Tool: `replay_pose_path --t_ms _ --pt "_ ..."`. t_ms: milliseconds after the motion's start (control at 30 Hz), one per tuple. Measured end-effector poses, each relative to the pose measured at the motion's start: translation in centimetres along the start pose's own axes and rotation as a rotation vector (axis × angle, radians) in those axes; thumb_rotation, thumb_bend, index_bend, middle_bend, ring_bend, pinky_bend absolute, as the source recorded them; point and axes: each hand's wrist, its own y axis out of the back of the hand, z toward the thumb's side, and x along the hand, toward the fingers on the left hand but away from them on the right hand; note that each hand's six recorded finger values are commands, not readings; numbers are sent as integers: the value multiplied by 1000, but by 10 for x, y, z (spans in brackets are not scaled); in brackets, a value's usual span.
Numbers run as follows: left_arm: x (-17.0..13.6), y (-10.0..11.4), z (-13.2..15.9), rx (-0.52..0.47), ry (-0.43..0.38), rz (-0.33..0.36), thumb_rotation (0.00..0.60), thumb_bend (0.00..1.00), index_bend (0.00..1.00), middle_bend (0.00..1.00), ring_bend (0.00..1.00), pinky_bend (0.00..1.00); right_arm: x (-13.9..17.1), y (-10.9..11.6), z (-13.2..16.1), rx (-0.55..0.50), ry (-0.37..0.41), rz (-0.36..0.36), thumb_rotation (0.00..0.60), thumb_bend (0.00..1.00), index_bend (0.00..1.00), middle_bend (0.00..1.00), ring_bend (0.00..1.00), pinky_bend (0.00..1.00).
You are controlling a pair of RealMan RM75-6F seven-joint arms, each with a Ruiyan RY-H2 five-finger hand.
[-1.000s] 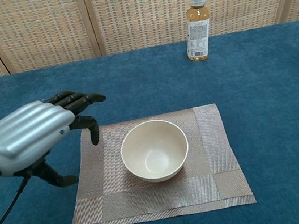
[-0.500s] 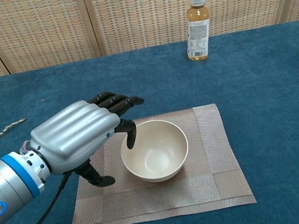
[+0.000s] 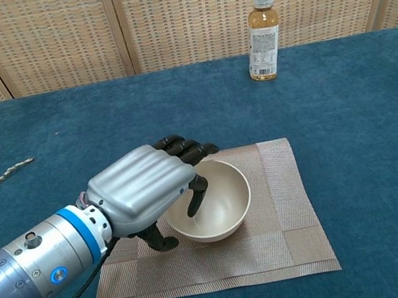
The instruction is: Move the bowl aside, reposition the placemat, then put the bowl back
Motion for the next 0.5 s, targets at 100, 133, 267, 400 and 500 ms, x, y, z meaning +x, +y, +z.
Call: replay_pose_path --t_ms 100,133,267,400,500 --pt "3 -3 3 -7 1 -6 600 399 645 0 0 0 0 -1 0 -2 0 3 600 155 0 0 0 0" --pt "3 -3 4 -11 0 -7 600 432 666 0 0 0 0 -1 0 -2 1 3 600 155 0 0 0 0" --pt "1 -4 4 -11 3 2 600 465 698 0 0 0 0 -1 1 -4 4 3 600 155 0 0 0 0" --pt "-2 -3 -2 -9 15 18 600 465 700 0 0 0 0 1 1 -8 5 -3 600 155 0 0 0 0" --pt "-7 0 -12 -5 33 32 600 465 700 0 0 0 1 1 2 -7 8 -4 600 154 0 0 0 0"
